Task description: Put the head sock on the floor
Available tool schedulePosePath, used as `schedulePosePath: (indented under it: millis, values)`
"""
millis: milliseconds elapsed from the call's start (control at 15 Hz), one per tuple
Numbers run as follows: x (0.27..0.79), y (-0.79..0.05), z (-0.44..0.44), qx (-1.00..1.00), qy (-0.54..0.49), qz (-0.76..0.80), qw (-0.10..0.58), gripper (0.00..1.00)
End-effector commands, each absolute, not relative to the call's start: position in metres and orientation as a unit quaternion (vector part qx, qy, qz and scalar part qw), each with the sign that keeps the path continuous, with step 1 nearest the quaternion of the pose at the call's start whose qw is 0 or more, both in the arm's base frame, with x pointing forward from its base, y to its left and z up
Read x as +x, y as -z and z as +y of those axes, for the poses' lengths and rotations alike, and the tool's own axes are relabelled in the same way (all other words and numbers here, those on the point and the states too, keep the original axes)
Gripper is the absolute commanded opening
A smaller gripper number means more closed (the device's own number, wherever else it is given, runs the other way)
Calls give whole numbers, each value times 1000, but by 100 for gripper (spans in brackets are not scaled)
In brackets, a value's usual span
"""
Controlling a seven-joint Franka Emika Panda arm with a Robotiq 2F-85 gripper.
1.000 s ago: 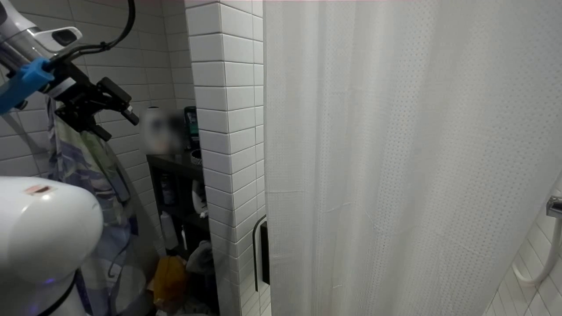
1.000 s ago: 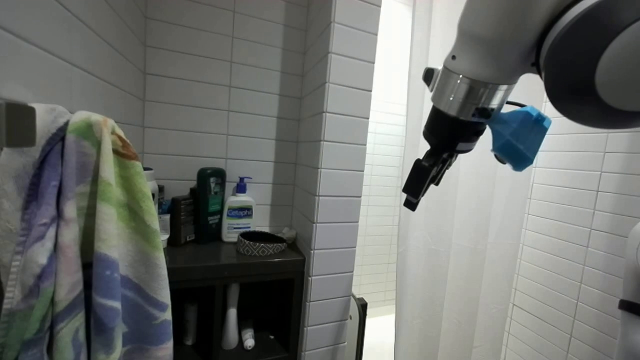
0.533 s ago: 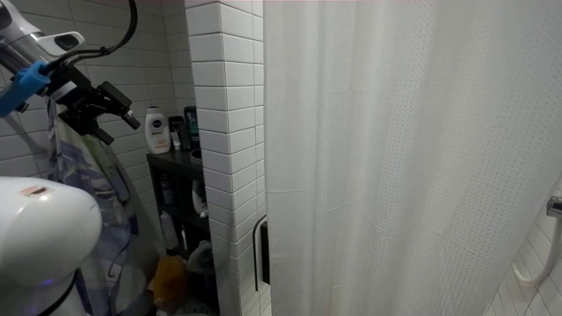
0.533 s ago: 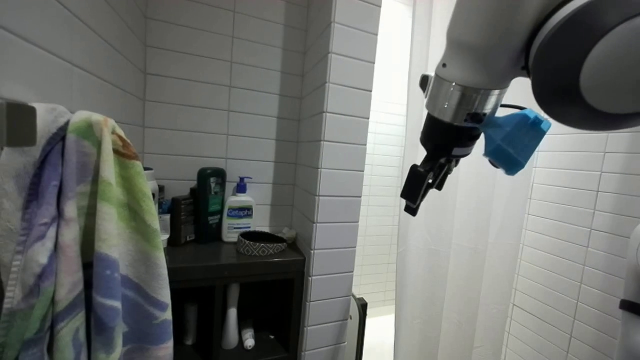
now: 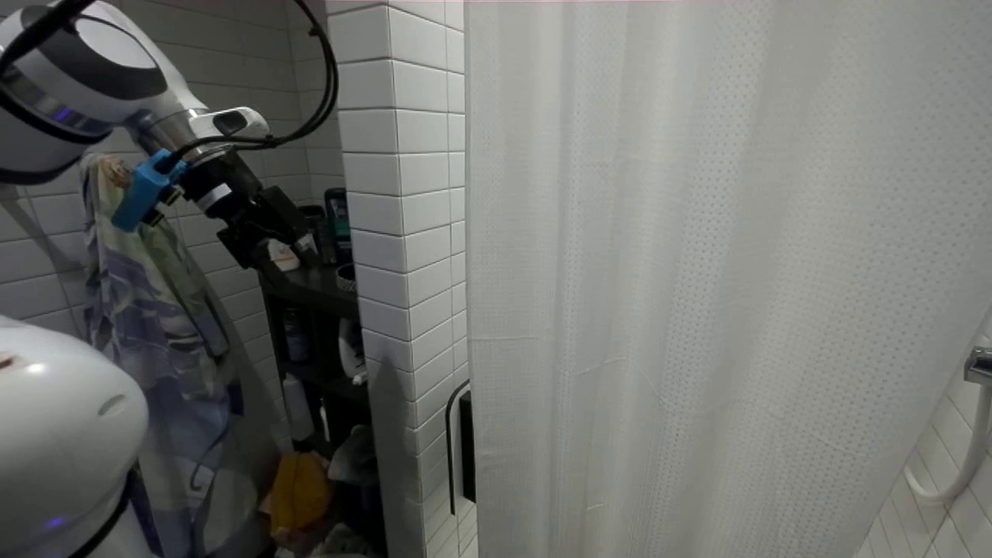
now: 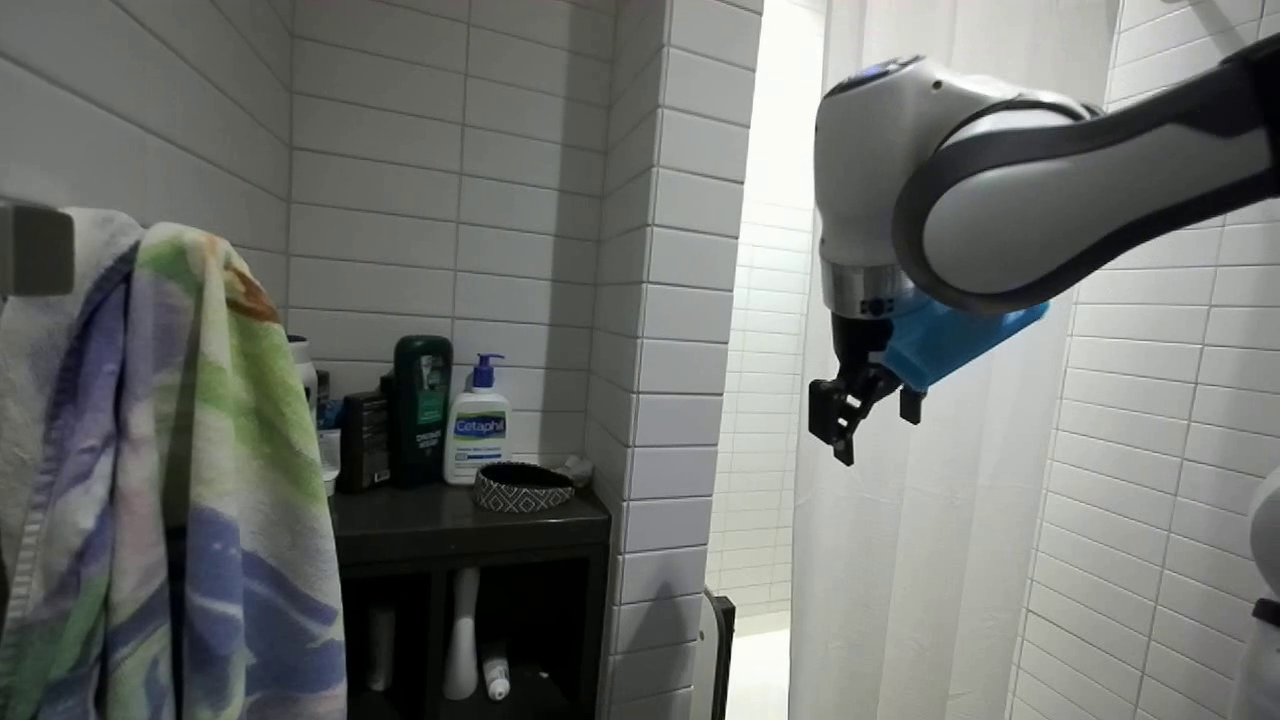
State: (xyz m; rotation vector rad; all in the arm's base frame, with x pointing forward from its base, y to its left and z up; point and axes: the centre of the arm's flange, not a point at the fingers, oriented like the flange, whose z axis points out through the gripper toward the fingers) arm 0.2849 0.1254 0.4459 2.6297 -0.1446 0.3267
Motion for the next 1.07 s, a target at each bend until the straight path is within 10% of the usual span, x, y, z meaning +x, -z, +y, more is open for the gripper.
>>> schedulePosePath:
  millis: [0,1000]
  values:
    - [313,-437,88,964,-59,-132,221,100]
    - [336,-421,-38,952,-6,-304,44,100]
